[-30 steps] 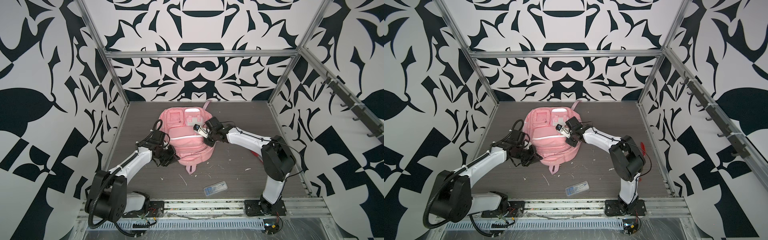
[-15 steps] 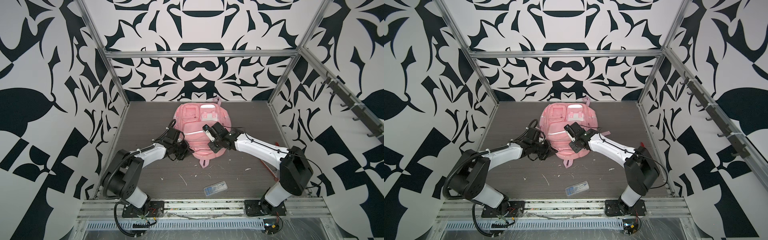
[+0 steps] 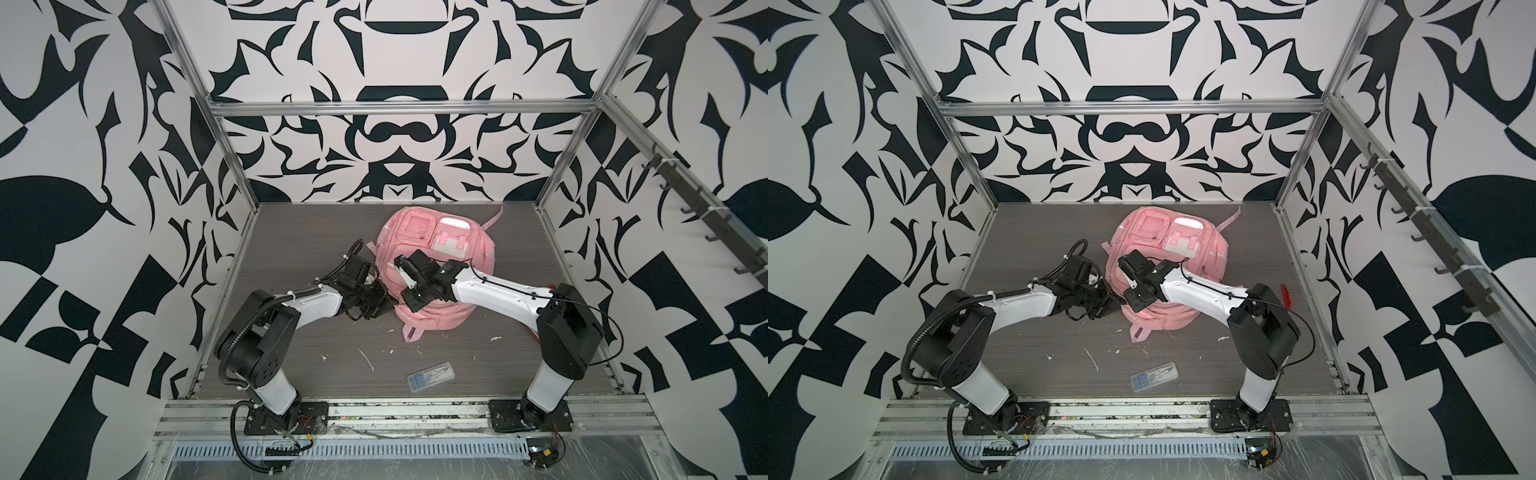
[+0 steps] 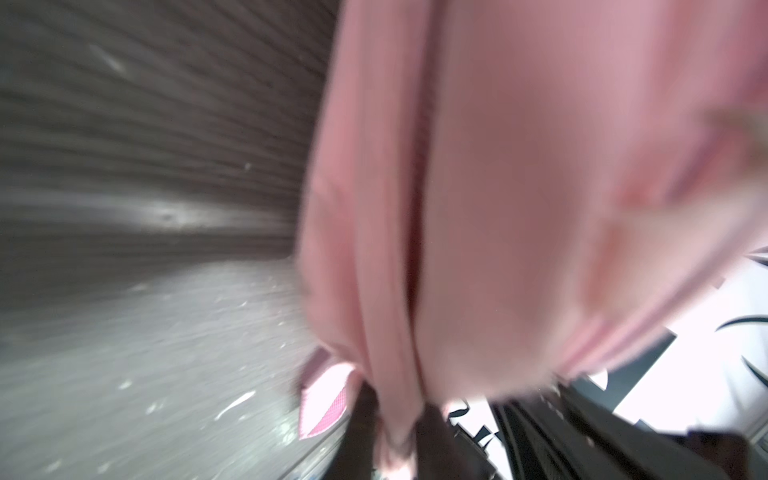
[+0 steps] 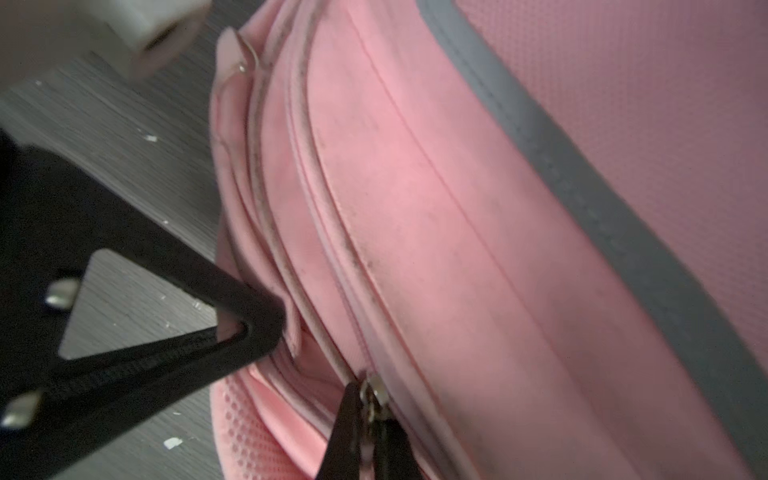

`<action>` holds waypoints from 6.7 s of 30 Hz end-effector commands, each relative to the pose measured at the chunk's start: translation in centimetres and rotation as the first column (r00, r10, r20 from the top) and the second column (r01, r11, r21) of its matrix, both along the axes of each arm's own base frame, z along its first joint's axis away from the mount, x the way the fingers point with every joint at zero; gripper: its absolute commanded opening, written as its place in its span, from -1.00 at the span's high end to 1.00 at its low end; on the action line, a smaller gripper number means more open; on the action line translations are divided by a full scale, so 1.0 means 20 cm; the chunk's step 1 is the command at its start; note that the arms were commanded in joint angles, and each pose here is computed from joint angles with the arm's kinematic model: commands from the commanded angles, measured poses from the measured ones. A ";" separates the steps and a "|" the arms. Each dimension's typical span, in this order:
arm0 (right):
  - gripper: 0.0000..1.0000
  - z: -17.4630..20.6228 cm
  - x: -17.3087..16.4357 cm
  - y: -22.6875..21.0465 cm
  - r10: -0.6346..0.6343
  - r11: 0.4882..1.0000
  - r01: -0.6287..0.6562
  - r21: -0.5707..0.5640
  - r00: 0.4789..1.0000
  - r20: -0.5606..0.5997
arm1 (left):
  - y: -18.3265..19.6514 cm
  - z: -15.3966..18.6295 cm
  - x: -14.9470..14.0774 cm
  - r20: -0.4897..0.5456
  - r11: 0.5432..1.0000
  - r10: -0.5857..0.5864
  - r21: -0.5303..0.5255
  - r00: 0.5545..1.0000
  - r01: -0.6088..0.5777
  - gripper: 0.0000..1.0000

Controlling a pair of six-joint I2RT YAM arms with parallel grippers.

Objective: Pack books, pencil case, and school supplies into a backpack
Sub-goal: Unzip the student bag at the center of the table, then pick up the compass set from the bottom-center of the table.

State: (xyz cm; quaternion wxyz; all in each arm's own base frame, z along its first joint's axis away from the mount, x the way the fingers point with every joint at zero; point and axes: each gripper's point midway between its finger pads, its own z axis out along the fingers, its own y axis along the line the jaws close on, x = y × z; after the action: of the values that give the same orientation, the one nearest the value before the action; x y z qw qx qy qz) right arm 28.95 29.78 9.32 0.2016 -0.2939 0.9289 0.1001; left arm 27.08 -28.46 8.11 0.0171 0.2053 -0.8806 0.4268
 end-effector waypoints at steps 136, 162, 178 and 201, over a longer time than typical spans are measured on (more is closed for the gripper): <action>1.00 -0.03 0.06 0.03 -0.241 0.959 0.245 0.142 0.969 -0.047 | -0.22 -0.09 -0.14 -0.070 0.986 0.008 -0.166 0.998 -0.019 1.00; -0.99 0.72 -0.62 -0.18 0.307 0.874 -0.337 0.349 0.941 0.140 | 0.28 0.15 0.25 0.182 0.997 -0.053 0.056 0.982 0.043 -0.78; -0.85 0.19 -0.84 -0.24 0.581 0.812 -0.584 -0.029 0.811 -0.068 | 0.57 0.28 0.26 0.208 0.985 0.168 -0.064 0.964 -0.158 -0.99; -0.85 -0.38 -0.99 -0.20 0.768 0.540 -0.811 -0.224 0.584 -0.265 | 1.00 0.62 0.22 0.346 0.925 0.318 0.090 0.883 -0.369 -0.99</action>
State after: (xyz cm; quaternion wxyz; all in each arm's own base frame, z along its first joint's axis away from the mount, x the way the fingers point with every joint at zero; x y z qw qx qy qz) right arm 8.55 24.66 2.04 -0.0008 -0.6987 0.7141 0.0432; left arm 31.96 -8.82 20.64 -0.2284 0.2828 -0.8418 0.3990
